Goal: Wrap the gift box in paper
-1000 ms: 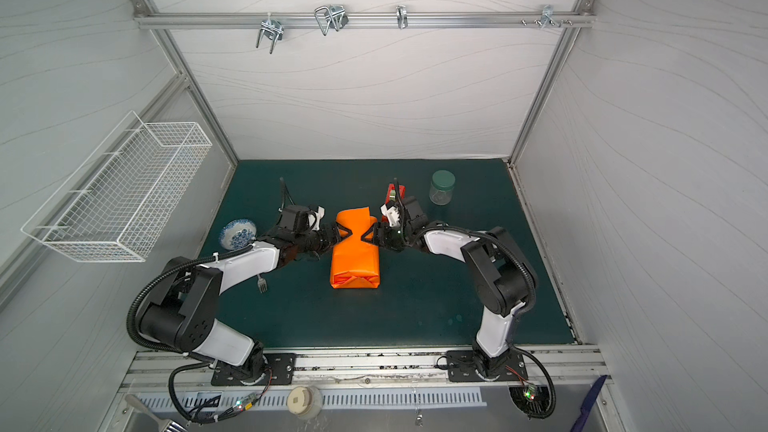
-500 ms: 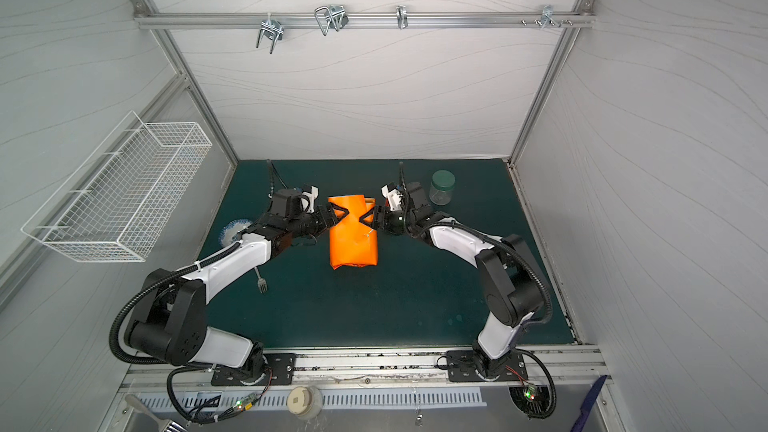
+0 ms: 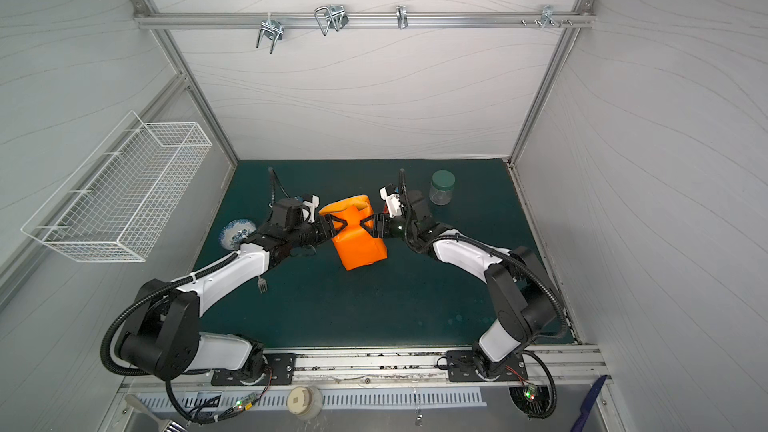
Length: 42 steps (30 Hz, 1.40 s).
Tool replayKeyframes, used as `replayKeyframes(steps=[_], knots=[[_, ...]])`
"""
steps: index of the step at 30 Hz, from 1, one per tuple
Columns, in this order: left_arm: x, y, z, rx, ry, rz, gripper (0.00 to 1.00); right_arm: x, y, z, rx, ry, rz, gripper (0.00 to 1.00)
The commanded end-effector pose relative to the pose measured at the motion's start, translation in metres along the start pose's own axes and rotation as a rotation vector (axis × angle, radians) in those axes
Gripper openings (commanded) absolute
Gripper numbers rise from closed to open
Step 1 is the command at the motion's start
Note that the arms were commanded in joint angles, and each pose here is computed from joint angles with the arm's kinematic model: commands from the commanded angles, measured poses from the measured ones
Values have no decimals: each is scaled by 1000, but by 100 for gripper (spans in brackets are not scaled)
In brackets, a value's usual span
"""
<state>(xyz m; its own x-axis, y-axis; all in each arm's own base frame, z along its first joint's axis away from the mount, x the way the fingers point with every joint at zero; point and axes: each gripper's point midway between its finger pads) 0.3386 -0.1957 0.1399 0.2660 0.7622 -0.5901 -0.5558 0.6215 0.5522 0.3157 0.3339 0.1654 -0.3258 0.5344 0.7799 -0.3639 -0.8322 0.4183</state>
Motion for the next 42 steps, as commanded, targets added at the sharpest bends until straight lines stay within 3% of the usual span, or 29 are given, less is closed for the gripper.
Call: replayKeyframes(steps=[1,5,16,29,42], knots=[[-37,0,-2,-23,-100,-111,64,29,-3,-23,39,85,104,63],[-36,1,-11,-21,-116,-93,63,20,3,-32,23,98,77,62],[-58,14,12,-67,-140,-130,66,36,19,-33,-33,123,127,66],[-82,16,34,-86,-178,-170,54,51,20,-29,-61,148,166,63],[-58,3,11,-30,-181,-99,50,44,19,-37,-56,155,142,63]])
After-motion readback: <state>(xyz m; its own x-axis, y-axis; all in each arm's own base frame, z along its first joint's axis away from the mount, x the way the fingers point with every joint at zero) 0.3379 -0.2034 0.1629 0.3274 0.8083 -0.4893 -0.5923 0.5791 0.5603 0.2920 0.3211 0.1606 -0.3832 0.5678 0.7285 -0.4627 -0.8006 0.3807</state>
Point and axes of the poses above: each gripper's point midway between its finger pads, its own y axis back along the fingers, its own x axis along the line the jaws close on, z = x × y, and after that the axes turned 15 degrees about -y, right-handed
